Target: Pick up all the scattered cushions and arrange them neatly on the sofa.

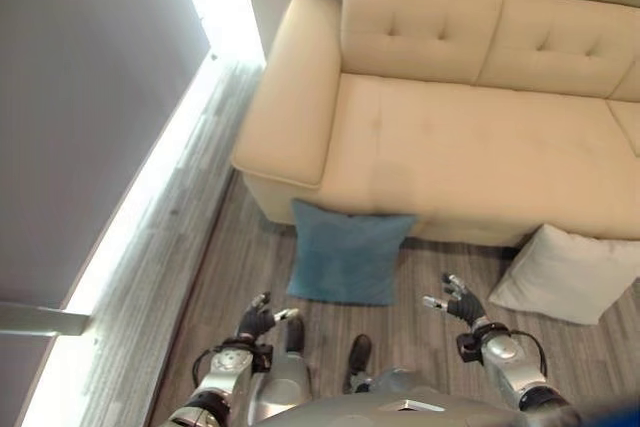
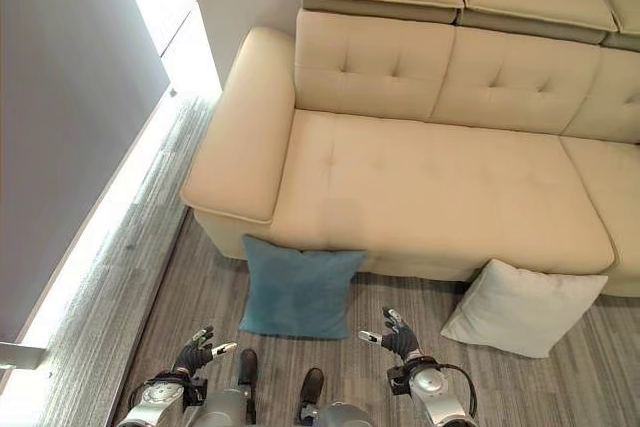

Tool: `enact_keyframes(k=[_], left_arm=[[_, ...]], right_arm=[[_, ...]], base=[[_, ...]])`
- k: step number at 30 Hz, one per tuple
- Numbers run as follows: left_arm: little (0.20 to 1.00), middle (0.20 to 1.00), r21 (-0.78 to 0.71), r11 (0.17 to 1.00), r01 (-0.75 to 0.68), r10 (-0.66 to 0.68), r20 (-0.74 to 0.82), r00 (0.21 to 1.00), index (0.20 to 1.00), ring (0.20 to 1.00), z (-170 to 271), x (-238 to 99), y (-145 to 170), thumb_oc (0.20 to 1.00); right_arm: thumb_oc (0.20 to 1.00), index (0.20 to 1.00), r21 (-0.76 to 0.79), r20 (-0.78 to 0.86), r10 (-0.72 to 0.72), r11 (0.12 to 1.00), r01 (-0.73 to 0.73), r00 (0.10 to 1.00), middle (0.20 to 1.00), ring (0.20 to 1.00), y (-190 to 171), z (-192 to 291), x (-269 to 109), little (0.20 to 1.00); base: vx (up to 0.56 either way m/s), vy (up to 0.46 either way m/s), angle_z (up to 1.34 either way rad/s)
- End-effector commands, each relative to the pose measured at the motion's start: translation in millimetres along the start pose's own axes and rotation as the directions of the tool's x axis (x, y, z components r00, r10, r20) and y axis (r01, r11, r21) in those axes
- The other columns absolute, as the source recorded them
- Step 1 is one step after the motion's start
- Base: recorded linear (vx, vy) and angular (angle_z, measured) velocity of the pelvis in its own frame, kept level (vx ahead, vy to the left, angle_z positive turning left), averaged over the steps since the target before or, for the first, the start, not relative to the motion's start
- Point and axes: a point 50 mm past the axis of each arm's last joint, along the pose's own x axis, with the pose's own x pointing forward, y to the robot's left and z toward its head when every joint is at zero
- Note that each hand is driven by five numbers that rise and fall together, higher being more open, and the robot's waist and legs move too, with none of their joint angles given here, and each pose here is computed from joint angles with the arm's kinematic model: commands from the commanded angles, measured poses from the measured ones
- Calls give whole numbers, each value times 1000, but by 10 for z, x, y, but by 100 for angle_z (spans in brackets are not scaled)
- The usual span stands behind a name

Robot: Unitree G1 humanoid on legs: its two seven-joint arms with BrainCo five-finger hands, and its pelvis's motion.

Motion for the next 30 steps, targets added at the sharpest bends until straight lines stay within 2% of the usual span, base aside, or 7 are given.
enact_keyframes(k=[1,7,15,17,23,27,30], left_arm=[[1000,1000,8,1000,13,-13,57,998,1000,1000,117,22,6,1000],[1000,1000,37,999,4,-9,131,991,1000,1000,308,47,63,1000],[1000,1000,10,1000,-22,19,231,973,1000,1000,574,74,116,1000],[1000,1000,-45,998,-51,62,305,950,1000,1000,820,103,132,1000],[1000,1000,-125,990,-57,100,375,922,1000,1000,1151,156,92,1000],[1000,1000,-166,982,-90,158,465,871,1000,1000,1618,183,113,1000],[1000,1000,-224,967,-119,226,543,809,1000,1000,2097,153,186,1000]], right_arm=[[1000,1000,-13,99,2,1000,-1,995,1000,1000,-71,198,23,1000],[1000,1000,-29,164,21,999,-17,986,1000,1000,-20,400,83,1000],[1000,1000,-48,167,2,999,6,986,1000,1000,-70,424,101,1000],[1000,1000,-59,197,-18,998,30,980,1000,1000,-123,529,131,1000],[1000,1000,-59,220,-64,995,78,973,1000,1000,-207,672,198,1000],[1000,1000,-48,324,-154,983,179,933,1000,1000,-337,1093,296,1000],[1000,1000,-20,475,-260,952,306,841,1000,1000,-531,1688,309,1000]], base=[[135,200,-30],[42,153,-29],[23,-10,3],[-108,-123,11],[-146,-76,8],[-190,-32,16],[-173,29,26]])
